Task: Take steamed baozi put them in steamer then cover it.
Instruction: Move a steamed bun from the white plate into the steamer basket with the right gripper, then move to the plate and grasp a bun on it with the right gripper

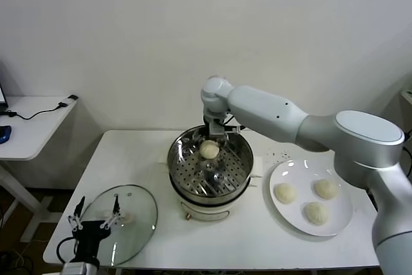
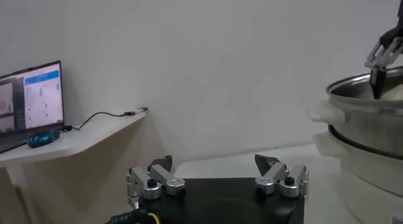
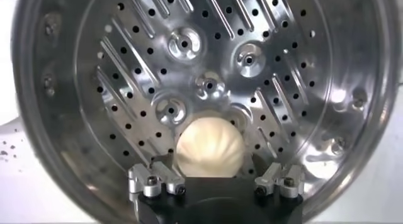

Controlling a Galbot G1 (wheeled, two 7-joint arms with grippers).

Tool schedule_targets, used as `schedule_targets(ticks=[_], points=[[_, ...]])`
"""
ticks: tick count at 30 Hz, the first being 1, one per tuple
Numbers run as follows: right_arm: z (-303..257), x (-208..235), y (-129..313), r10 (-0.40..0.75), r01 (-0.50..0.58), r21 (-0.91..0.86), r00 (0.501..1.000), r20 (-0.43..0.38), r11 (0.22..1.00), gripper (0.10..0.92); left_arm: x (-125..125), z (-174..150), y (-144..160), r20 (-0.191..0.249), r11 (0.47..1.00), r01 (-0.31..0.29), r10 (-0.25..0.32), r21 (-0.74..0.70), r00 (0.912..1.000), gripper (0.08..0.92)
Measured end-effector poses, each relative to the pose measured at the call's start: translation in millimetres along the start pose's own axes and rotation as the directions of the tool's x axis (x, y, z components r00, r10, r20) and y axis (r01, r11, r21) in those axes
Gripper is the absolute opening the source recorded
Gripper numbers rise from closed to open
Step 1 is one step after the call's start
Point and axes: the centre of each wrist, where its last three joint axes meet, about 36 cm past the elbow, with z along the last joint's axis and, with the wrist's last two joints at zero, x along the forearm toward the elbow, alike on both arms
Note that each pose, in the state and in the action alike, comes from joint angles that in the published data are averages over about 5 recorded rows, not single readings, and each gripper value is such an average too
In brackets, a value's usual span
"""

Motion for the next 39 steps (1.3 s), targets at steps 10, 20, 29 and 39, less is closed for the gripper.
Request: schedule_targets(ticks=[10,20,29,39], points=[[21,69,77,0.108,-0.106,-0.276,0.994,-0.01,0.955,0.823,1,-4,-4,0.006,1.0,-0.004,0.004,0.006,1.0,0.823],[9,95,204,0.165,-0.124,-0.799,0.986,-0.031,0.588,0.823,4,-10,-9,0.019,1.0,-0.018,0.017,0.009,0.9997,0.823],[-24,62,290,0.134,-0.004,-0.964,0.99,0.032,0.264,0.823,8,-12,-7,0.022,1.0,-0.015,0.015,0.005,0.9996,0.823],[-55,-3,332,0.061,0.102,-0.989,0.992,0.109,0.105,0.823,11,-7,-6,0.013,1.0,-0.013,0.013,0.008,0.9998,0.823]])
